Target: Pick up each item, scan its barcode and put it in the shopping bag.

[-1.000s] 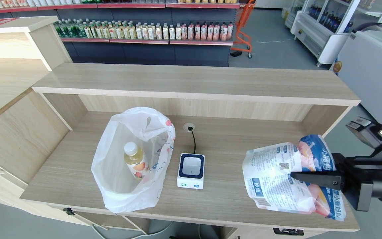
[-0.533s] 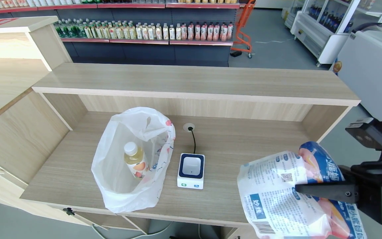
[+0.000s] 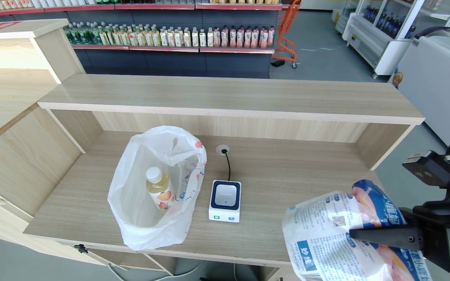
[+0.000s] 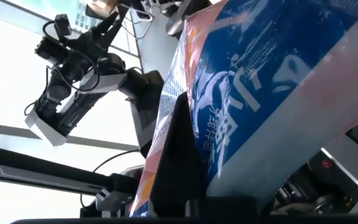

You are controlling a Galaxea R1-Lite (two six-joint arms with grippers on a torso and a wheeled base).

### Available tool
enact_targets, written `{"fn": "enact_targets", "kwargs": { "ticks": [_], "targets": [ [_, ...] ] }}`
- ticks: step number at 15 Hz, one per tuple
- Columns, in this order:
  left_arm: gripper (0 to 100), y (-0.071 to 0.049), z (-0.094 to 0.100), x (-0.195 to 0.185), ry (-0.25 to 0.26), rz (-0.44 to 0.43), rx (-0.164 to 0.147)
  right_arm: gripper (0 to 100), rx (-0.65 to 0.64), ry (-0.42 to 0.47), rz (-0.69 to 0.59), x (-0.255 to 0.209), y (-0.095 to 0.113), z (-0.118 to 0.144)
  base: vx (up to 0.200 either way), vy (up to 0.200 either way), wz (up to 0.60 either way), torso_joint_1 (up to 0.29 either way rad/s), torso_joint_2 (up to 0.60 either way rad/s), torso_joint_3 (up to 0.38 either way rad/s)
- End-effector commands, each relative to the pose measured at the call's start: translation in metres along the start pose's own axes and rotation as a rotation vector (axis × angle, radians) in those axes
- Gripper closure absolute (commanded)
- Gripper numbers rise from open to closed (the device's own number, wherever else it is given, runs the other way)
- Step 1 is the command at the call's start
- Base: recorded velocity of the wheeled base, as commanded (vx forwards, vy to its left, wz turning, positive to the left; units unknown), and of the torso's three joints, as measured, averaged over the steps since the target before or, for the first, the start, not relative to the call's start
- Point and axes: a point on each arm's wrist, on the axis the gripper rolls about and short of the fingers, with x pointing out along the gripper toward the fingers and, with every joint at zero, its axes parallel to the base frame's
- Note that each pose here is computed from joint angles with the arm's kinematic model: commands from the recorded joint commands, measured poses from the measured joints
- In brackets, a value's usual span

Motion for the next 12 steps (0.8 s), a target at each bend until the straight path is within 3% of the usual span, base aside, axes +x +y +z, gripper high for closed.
{"fn": "enact_targets", "kwargs": {
  "ticks": [1,12],
  "targets": [
    [0,0.000,0.000,0.000,0.000,0.001,-0.002,100,0.009,-0.008,-0.015,-0.003,-0.001,-0.001,0.000,0.000,0.00,0.000,0.00,0.000],
    [0,0.000,0.000,0.000,0.000,0.002,-0.002,100,-0.002,-0.044,-0.057,-0.014,0.003,-0.004,0.000,0.000,0.00,0.000,0.00,0.000]
  ]
}}
